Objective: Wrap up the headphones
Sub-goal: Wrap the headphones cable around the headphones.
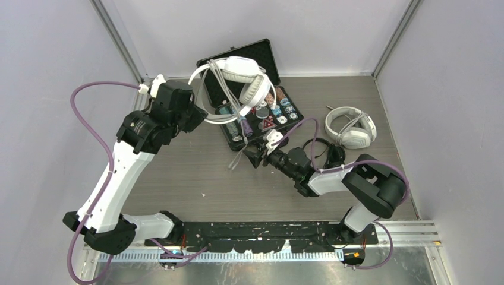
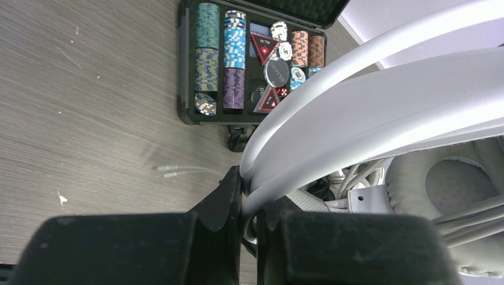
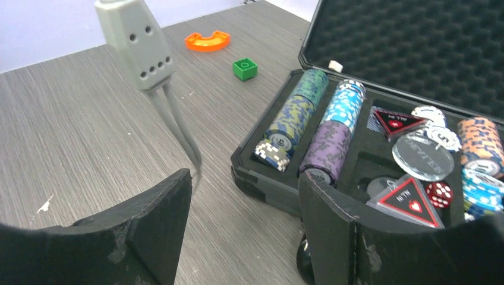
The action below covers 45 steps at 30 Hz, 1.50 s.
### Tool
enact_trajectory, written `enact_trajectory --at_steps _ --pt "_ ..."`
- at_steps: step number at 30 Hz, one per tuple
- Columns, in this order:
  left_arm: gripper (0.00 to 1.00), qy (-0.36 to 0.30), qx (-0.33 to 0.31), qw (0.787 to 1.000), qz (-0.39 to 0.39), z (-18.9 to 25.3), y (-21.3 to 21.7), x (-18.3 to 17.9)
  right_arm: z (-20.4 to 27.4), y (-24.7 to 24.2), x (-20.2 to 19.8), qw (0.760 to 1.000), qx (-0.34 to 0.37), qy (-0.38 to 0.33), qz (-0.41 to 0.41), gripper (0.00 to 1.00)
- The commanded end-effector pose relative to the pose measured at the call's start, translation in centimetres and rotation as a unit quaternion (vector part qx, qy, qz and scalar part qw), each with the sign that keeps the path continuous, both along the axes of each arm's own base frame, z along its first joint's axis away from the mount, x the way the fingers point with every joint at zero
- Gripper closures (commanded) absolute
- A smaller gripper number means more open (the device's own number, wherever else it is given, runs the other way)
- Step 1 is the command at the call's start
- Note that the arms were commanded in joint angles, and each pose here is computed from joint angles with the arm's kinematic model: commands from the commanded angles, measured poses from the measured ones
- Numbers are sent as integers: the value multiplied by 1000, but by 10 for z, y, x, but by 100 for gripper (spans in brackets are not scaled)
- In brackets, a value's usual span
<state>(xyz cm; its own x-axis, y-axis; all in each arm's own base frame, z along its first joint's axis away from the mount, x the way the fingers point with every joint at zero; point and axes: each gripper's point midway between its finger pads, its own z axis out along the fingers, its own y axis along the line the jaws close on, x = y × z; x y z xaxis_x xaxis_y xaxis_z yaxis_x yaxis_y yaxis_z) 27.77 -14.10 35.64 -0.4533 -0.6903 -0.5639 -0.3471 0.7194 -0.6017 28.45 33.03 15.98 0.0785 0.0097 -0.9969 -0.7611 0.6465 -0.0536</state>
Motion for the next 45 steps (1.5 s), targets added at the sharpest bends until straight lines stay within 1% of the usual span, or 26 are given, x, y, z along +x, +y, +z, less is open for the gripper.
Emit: enact_trajectory --at_steps 1,5,10,13,16,17,18,21,22,23,26,28,31,35,37,39,41,43,45 --pt "100 -74 -75 994 3 53 -8 5 45 20 2 996 51 -61 39 29" --pt "100 -78 -74 994 1 56 -8 6 44 33 -5 994 58 -51 78 29" --pt "100 -81 -75 994 -3 60 -9 5 34 40 -1 994 66 -41 80 30" --pt "100 -84 -76 994 -3 62 -8 4 27 40 4 995 70 -33 69 32" --pt "100 -89 -80 993 -6 68 -8 3 16 40 1 994 72 -26 74 37" --pt "100 -90 -82 993 -8 69 -9 2 13 40 0 994 69 -24 78 41" --pt "100 -90 -84 992 -11 70 -10 2 10 41 -1 994 67 -22 81 48" --pt "100 -86 -92 992 -21 68 -14 0 10 40 -3 993 78 -13 88 85" --pt "100 -85 -94 992 -24 68 -15 -1 10 38 -2 993 80 -11 86 94" --pt "100 -83 -94 992 -26 67 -15 -3 10 35 -1 993 82 -7 84 99" --pt "100 -97 -81 991 -41 72 -13 -7 8 23 7 993 91 9 76 100" --pt "100 -125 -58 988 -76 80 -14 -10 12 14 14 991 108 26 69 100" --pt "100 -168 -49 975 -136 92 -25 -18 22 0 20 986 139 52 76 100" --pt "100 -173 -10 964 -202 88 -33 -28 26 -14 22 982 157 75 67 100" --pt "100 -178 5 952 -249 87 -41 -36 24 -21 24 982 157 86 58 100" --pt "100 -185 5 935 -303 86 -53 -47 27 -26 26 982 157 90 54 100" --pt "100 -189 14 921 -341 86 -60 -54 30 -30 29 981 159 101 49 100" --pt "100 -180 39 908 -375 78 -63 -58 38 -34 29 978 166 114 51 100" --pt "100 -154 69 896 -412 63 -63 -63 41 -39 29 975 165 137 50 100"
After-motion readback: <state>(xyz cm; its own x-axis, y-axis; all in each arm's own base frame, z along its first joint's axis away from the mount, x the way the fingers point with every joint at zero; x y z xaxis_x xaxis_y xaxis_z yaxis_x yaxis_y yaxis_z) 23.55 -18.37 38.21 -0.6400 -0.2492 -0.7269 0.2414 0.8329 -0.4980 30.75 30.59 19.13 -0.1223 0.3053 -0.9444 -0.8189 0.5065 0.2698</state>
